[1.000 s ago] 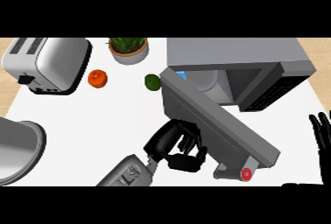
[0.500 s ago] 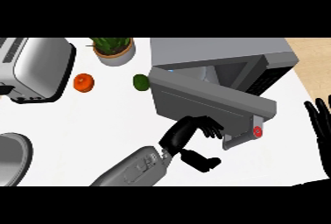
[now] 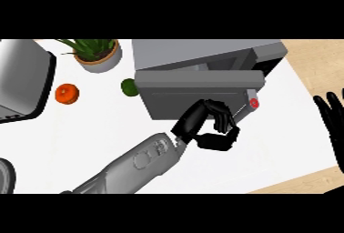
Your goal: Pick up the milk, place it into the microwave and close the microwave
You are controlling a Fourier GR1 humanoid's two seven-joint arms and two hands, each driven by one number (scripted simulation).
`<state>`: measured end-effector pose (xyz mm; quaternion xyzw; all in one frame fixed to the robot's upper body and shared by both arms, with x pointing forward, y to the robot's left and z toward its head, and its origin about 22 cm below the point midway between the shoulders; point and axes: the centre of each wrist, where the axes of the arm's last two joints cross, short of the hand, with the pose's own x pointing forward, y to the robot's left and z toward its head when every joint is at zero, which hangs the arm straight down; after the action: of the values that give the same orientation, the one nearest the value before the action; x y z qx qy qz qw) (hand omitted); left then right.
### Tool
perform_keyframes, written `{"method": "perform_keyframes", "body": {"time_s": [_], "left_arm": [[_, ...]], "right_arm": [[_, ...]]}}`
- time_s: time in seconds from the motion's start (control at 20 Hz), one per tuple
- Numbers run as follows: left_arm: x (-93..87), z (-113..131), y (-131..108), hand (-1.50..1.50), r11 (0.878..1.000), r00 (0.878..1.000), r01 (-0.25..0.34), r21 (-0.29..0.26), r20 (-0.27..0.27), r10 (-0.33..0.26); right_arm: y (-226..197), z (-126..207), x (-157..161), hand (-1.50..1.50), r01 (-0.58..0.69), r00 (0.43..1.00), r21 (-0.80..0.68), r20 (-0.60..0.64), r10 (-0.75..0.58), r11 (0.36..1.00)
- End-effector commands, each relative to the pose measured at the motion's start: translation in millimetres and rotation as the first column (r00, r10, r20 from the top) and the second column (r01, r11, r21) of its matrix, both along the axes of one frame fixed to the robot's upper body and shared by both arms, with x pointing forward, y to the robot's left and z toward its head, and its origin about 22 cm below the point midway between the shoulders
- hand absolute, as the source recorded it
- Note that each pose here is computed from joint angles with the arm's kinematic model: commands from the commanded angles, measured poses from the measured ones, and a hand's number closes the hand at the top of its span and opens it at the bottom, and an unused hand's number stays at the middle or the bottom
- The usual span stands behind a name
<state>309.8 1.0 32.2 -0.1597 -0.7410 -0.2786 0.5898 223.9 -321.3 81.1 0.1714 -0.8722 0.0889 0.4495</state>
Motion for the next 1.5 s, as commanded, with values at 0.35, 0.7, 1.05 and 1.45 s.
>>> {"method": "perform_keyframes", "body": {"time_s": [0.35, 0.7, 1.05, 1.45], "left_arm": [[38.6, 43.9, -11.5, 1.5, 0.994, 0.993, -0.082, -0.07, 0.077, 0.087], [51.9, 58.7, -14.4, 1.5, 0.99, 0.99, -0.118, -0.084, 0.069, 0.124], [53.9, 57.1, -13.9, 1.5, 0.982, 0.982, -0.165, -0.095, 0.074, 0.172], [51.8, 61.5, -17.6, 1.5, 0.976, 0.978, -0.182, -0.12, 0.079, 0.192]], "right_arm": [[3.6, 28.6, 8.2, -1.5, -0.095, 0.995, -0.023, 0.04, 0.096, 0.995], [-1.8, 47.0, 14.2, -1.5, -0.124, 0.991, -0.048, 0.05, 0.127, 0.991], [-7.7, 58.0, 15.0, -1.5, -0.137, 0.989, -0.063, 0.05, 0.14, 0.989], [-15.2, 76.6, 20.8, -1.5, -0.134, 0.987, -0.09, 0.074, 0.141, 0.987]]}}
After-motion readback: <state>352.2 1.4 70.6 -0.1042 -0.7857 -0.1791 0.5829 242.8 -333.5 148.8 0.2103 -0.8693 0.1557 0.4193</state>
